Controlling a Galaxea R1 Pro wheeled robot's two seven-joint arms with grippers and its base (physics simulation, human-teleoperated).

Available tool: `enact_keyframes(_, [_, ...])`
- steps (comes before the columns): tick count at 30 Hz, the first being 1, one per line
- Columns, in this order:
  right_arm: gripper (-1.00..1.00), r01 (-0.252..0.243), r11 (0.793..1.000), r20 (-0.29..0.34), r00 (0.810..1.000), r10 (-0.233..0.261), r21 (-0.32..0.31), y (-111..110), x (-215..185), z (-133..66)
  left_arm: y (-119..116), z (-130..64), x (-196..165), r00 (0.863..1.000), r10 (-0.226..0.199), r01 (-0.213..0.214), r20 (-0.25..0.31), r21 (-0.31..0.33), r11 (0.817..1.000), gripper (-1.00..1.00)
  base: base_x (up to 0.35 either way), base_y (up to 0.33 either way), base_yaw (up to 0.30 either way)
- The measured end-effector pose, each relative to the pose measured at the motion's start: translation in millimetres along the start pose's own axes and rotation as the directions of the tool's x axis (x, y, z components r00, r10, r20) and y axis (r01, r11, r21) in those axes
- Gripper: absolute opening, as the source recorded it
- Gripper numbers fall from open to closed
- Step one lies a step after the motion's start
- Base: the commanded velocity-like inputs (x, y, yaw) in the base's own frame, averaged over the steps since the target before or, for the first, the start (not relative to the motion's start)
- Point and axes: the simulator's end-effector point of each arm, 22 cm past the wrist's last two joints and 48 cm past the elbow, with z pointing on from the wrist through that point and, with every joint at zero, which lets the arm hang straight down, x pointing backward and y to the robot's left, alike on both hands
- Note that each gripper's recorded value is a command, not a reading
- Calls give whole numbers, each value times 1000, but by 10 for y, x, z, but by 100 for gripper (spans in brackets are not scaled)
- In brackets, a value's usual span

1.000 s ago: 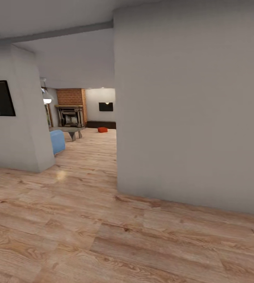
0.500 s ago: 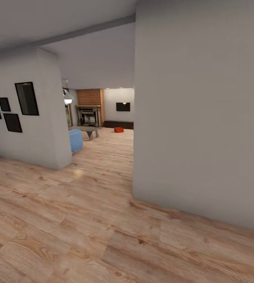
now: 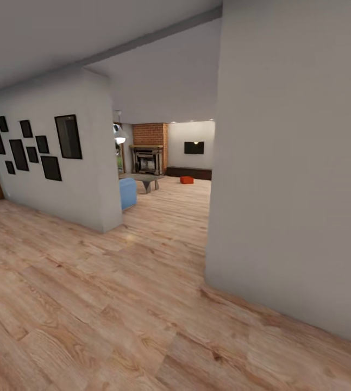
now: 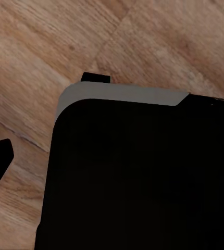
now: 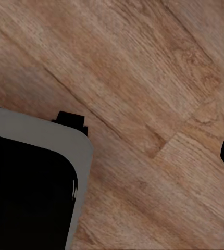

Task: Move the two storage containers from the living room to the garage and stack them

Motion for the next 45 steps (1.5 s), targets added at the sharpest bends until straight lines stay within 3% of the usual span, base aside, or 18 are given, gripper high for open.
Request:
enact_keyframes(21, [100, 3, 1000, 0, 1000, -3, -1, 3, 5, -1, -1, 0, 3, 1000, 2, -2, -1, 0, 1000, 100, 323, 0, 56])
enact_keyframes(31, [100, 0, 1000, 1, 1000, 0, 1, -5, 0, 0, -1, 0, 0, 1000, 2, -2, 0, 0, 1000, 100, 323, 0, 190])
enact_keyframes(45, [100, 2, 1000, 1, 1000, -2, 0, 2, 3, -1, -1, 0, 1, 1000, 2, -2, 0, 0, 1000, 100, 323, 0, 14])
